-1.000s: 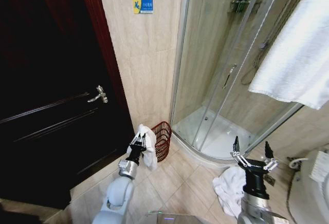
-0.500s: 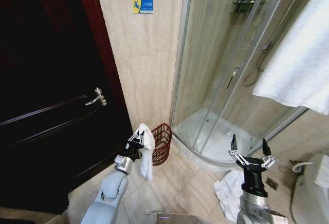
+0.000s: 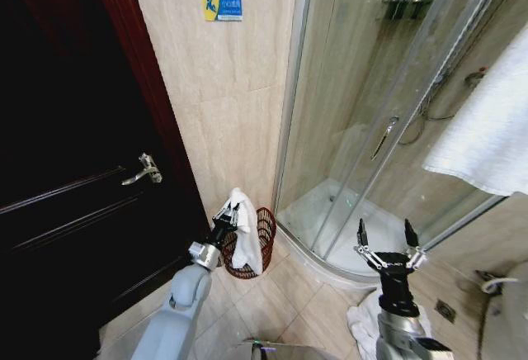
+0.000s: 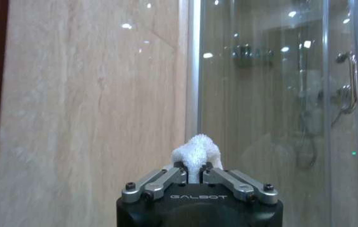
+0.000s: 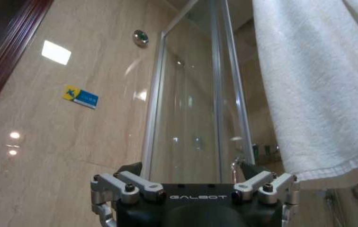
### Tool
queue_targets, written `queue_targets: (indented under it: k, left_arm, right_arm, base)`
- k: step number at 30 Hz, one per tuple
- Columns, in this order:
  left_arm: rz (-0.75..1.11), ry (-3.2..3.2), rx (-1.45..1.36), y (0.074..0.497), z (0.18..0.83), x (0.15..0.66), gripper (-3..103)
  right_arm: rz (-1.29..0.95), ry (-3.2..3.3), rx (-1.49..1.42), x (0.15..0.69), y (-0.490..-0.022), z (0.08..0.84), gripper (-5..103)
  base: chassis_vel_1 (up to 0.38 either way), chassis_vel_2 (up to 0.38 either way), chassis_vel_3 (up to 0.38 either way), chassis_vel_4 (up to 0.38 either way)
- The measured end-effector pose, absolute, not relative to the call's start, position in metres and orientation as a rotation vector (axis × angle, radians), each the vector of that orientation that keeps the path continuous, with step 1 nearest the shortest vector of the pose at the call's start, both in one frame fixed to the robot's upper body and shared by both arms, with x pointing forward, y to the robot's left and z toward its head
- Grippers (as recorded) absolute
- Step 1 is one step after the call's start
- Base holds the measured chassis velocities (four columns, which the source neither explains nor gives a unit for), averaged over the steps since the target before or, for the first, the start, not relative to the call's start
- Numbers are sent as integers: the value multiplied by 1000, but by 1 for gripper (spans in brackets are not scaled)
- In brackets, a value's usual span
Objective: Discard the used towel into the hamper.
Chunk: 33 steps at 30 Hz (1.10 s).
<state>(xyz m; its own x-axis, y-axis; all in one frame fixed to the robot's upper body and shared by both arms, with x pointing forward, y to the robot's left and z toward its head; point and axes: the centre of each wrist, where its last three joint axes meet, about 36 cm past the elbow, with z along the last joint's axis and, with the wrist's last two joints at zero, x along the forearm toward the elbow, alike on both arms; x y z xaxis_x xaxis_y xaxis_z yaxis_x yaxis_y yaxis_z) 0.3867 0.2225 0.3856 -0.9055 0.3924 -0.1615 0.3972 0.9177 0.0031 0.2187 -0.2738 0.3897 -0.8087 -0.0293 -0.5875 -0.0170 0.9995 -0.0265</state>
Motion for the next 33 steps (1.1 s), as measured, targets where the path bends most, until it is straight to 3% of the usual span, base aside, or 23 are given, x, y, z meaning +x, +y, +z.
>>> queue_targets:
  k: [18,33]
  left_arm:
    - [24,2893,612,274,421,506,8]
    - [92,3001,686,240,359,520,8]
  right_arm:
    - [-52,2498,-106,222,-271,389,100]
    - [-83,2534,-107,218,-274,384,100]
  base:
    - [0,0,0,0]
    - [0,0,0,0]
